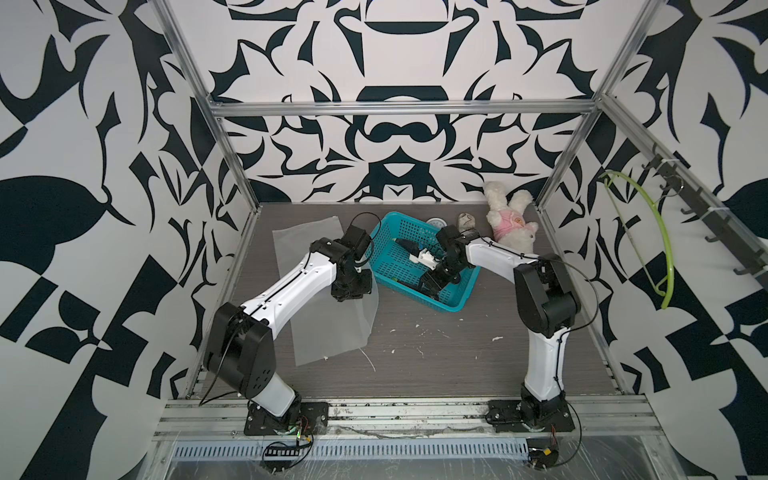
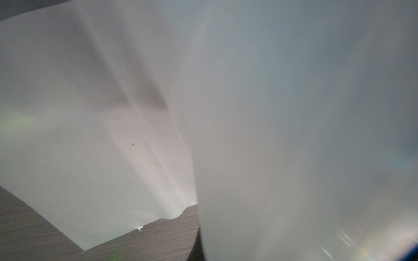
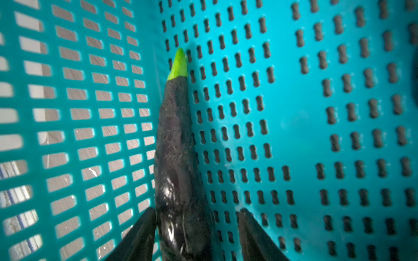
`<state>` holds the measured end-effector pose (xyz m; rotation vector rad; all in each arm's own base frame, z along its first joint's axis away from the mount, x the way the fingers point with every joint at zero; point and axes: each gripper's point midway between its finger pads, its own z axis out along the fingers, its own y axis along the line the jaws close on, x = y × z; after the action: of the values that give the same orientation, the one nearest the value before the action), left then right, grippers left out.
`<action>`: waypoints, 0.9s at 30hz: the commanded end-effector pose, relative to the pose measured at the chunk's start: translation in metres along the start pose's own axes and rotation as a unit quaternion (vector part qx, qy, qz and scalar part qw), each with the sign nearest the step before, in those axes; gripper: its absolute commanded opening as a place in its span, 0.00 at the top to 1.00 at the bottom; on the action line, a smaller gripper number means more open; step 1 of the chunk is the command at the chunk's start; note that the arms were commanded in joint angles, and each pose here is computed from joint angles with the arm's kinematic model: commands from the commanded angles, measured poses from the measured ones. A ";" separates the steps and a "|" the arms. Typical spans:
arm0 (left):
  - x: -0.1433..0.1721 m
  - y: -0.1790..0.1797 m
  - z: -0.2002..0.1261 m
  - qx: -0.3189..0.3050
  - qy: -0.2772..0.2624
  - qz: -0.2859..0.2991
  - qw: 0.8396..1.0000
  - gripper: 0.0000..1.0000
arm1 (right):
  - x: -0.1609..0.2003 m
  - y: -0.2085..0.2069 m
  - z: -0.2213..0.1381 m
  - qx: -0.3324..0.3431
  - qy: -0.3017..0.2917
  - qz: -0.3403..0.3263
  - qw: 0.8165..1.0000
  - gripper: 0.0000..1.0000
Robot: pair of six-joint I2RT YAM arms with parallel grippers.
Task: Place the eggplant in a zip-top bag and seal the zipper
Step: Pick up the eggplant from the basket.
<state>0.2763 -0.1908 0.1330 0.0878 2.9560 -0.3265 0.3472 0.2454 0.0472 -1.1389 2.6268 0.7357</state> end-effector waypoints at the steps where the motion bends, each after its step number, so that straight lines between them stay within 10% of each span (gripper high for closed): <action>1: 0.000 0.001 -0.006 0.001 -0.005 0.001 1.000 1.00 | 0.009 0.002 0.003 0.022 0.027 -0.012 0.999 0.41; 12: -0.001 0.001 -0.008 0.000 -0.010 0.002 1.000 1.00 | 0.015 -0.006 0.011 0.058 0.053 -0.009 0.997 0.52; 27: -0.006 -0.003 -0.011 0.006 -0.013 0.008 1.000 1.00 | -0.056 -0.006 -0.086 -0.021 -0.179 0.088 0.980 0.71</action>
<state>0.2767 -0.1904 0.1333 0.0901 2.9536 -0.3229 0.3867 0.2232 0.0983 -0.7680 2.5453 0.8172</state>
